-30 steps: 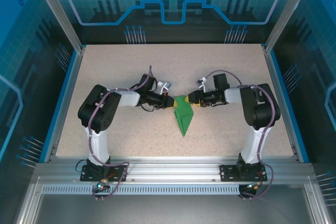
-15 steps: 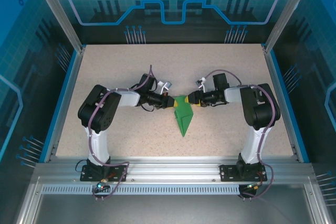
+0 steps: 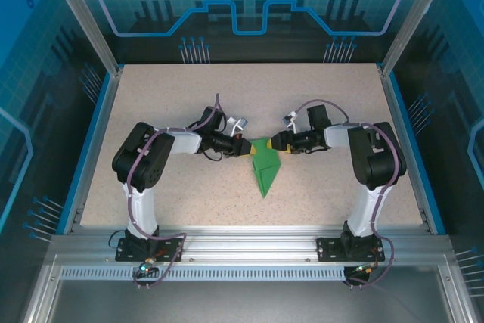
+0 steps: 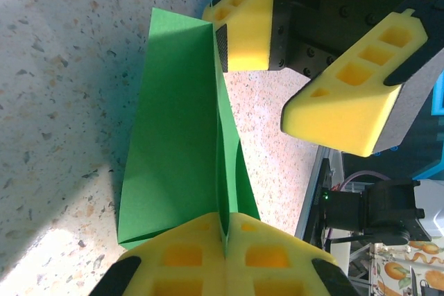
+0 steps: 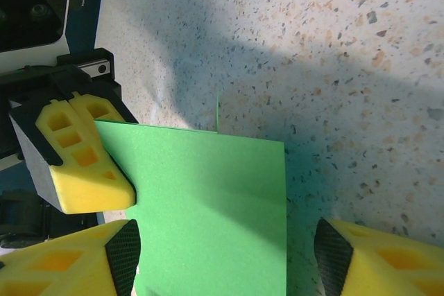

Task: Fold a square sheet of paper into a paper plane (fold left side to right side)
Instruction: Fold the wing for the fifth time at the center of the table.

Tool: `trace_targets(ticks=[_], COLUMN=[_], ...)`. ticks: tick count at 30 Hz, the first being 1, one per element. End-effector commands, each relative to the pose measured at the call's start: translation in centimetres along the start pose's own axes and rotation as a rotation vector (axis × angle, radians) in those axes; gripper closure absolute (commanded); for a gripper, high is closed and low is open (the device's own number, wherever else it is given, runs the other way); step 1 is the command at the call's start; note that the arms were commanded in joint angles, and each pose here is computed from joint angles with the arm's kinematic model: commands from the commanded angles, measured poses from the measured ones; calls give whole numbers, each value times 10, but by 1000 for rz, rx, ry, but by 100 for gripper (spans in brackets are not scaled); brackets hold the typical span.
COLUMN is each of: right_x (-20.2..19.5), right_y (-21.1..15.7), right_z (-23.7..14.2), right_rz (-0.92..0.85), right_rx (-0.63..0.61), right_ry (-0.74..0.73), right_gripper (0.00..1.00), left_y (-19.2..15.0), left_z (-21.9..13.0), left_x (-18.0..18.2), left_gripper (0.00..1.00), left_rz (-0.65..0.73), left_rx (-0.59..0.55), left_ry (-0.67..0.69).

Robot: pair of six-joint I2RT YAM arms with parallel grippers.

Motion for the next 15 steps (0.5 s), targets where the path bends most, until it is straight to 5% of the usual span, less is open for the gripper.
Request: trace_targets(ticks=[1, 15], right_x=[9, 15], right_y=[-3, -10], right_z=[-4, -3], right_rz=[-14, -8], right_rx=[9, 32], right_ry=[11, 27], right_gripper=[32, 58], left_y=[-2, -1], left_z=[-6, -3], left_x=[-11, -7], left_gripper=[100, 100], left_rz=[62, 49], left_rx=[1, 8], left_ry=[-37, -36])
Point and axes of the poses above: each hand's point on the last joint's axis, 136 mm out from that joint toward the fingers, its own z axis out along the fingers, its own x axis along the line the jaws close on, y = z × x, the point moved 6 cm from there along -z, back along the fingers, and after that the axes turned 6 degrees about -z, right-handed, at the moved point
